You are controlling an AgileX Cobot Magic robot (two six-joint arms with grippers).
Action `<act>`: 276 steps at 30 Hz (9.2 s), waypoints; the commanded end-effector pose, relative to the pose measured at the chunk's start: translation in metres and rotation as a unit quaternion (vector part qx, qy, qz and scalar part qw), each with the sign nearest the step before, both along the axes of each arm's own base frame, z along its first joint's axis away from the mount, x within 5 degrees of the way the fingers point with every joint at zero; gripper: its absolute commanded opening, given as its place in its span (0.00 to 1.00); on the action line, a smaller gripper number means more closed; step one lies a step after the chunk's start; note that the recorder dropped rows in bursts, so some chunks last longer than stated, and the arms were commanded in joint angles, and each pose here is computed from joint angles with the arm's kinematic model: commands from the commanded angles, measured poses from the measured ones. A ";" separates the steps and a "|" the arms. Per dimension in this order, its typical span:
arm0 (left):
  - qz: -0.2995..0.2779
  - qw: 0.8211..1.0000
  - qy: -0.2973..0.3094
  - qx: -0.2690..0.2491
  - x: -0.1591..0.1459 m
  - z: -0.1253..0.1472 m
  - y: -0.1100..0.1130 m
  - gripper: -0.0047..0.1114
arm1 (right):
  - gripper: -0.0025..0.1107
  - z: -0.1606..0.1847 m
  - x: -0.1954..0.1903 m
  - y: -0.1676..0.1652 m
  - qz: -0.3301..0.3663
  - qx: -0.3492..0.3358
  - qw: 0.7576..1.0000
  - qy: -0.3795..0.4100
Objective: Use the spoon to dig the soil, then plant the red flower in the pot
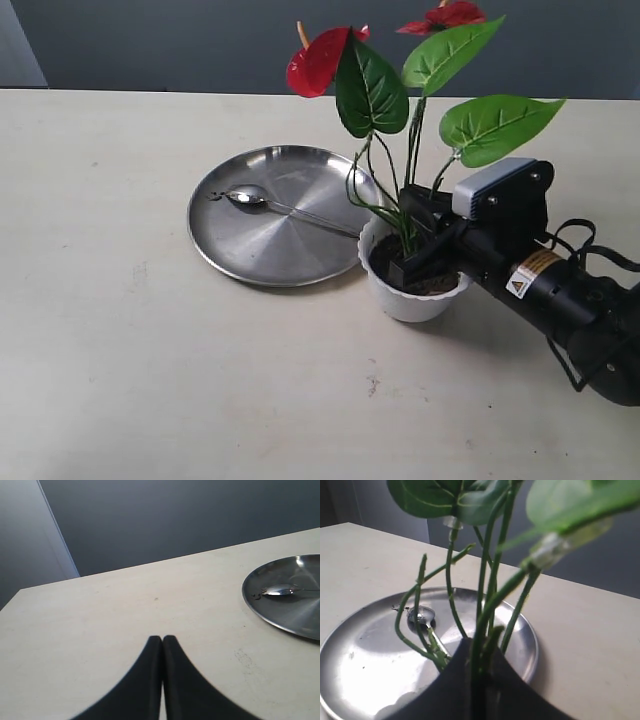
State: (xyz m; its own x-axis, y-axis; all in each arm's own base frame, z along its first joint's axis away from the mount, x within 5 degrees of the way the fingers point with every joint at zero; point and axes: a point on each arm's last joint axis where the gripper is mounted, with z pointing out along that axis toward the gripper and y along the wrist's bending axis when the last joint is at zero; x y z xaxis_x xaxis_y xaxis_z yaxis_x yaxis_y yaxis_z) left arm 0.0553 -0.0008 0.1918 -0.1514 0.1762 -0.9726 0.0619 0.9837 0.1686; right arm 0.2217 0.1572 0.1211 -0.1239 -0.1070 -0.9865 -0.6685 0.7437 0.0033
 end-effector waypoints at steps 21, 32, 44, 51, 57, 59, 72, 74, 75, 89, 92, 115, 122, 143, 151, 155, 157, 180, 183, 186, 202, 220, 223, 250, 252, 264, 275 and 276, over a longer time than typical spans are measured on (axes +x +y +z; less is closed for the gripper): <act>-0.003 1.000 -0.004 -0.002 0.000 0.000 0.000 0.04 | 0.02 -0.013 -0.019 -0.009 0.015 -0.036 0.999 0.038; -0.003 1.000 -0.004 -0.002 0.000 0.000 0.000 0.04 | 0.02 -0.017 -0.021 -0.011 0.017 -0.045 0.998 0.043; -0.003 1.000 -0.004 -0.002 0.000 0.000 0.000 0.04 | 0.02 -0.023 -0.022 -0.011 0.018 -0.055 0.997 0.051; -0.003 1.000 -0.004 -0.002 0.000 0.000 0.000 0.04 | 0.02 -0.023 -0.022 -0.011 0.017 -0.055 0.997 0.051; -0.003 1.000 -0.004 -0.002 0.000 0.000 0.000 0.04 | 0.02 -0.023 -0.022 -0.011 0.017 -0.055 0.997 0.051; -0.003 1.000 -0.004 -0.002 0.000 0.000 0.000 0.04 | 0.02 -0.023 -0.022 -0.011 0.017 -0.055 0.997 0.051; -0.003 1.000 -0.004 -0.002 0.000 0.000 0.000 0.04 | 0.24 -0.023 -0.022 -0.011 0.017 -0.055 0.997 0.051; -0.003 1.000 -0.004 -0.002 0.000 0.000 0.000 0.04 | 0.27 -0.023 -0.021 -0.012 0.008 -0.054 0.997 0.051; -0.003 1.000 -0.004 -0.002 0.000 0.000 0.000 0.04 | 0.26 -0.023 -0.020 -0.012 0.005 -0.054 0.997 0.051; -0.003 1.000 -0.004 -0.002 0.000 0.000 0.000 0.04 | 0.27 -0.004 -0.019 -0.012 0.004 -0.033 0.999 0.019; -0.003 1.000 -0.004 -0.002 0.000 0.000 0.000 0.04 | 0.27 -0.001 -0.019 -0.012 0.003 -0.031 0.999 0.015; -0.003 1.000 -0.004 -0.002 0.000 0.000 0.000 0.04 | 0.43 0.003 -0.034 -0.028 -0.035 -0.025 0.998 0.038; -0.003 1.000 -0.004 -0.002 0.000 0.000 0.000 0.04 | 0.43 0.012 -0.052 -0.041 -0.044 -0.019 0.998 0.032; -0.003 1.000 -0.004 -0.002 0.000 0.000 0.000 0.04 | 0.02 0.094 -0.105 -0.079 -0.059 0.123 0.980 -0.142; -0.003 1.000 -0.004 -0.002 0.000 0.000 0.000 0.04 | 0.02 0.117 -0.122 -0.090 -0.060 0.169 0.962 -0.206; -0.003 1.000 -0.004 -0.002 0.000 0.000 0.000 0.04 | 0.02 0.121 -0.126 -0.092 -0.059 0.179 0.957 -0.220; -0.003 1.000 -0.004 -0.002 0.000 0.000 0.000 0.04 | 0.02 0.122 -0.126 -0.093 -0.059 0.181 0.956 -0.223; -0.003 1.000 -0.004 -0.002 0.000 0.000 0.000 0.04 | 0.02 0.063 -0.170 -0.139 -0.246 -0.043 0.968 0.019; -0.003 1.000 -0.004 -0.002 0.000 0.000 0.000 0.04 | 0.02 0.063 -0.170 -0.140 -0.259 -0.032 0.965 0.025; -0.003 1.000 -0.004 -0.002 0.000 0.000 0.000 0.04 | 0.02 0.063 -0.170 -0.140 -0.259 -0.031 0.965 0.025; -0.003 1.000 -0.004 -0.002 0.000 0.000 0.000 0.04 | 0.02 0.059 -0.169 -0.157 -0.359 0.016 0.931 0.065; -0.003 1.000 -0.004 -0.002 0.000 0.000 0.000 0.04 | 0.02 0.060 -0.169 -0.159 -0.363 -0.030 0.930 0.047; -0.003 1.000 -0.004 -0.002 0.000 0.000 0.000 0.04 | 0.02 0.060 -0.169 -0.158 -0.361 -0.018 0.931 0.051; -0.003 1.000 -0.004 -0.002 0.000 0.000 0.000 0.04 | 0.02 0.060 -0.169 -0.157 -0.359 -0.004 0.932 0.057; -0.003 1.000 -0.004 -0.002 0.000 0.000 0.000 0.04 | 0.02 0.060 -0.169 -0.157 -0.359 -0.004 0.932 0.057; -0.003 1.000 -0.004 -0.002 0.000 0.000 0.000 0.04 | 0.02 0.060 -0.169 -0.157 -0.359 -0.004 0.932 0.057; -0.003 1.000 -0.004 -0.002 0.000 0.000 0.000 0.04 | 0.02 0.060 -0.169 -0.157 -0.359 -0.004 0.932 0.057; -0.003 1.000 -0.004 -0.002 0.000 0.000 0.000 0.04 | 0.02 0.060 -0.169 -0.157 -0.359 -0.004 0.932 0.057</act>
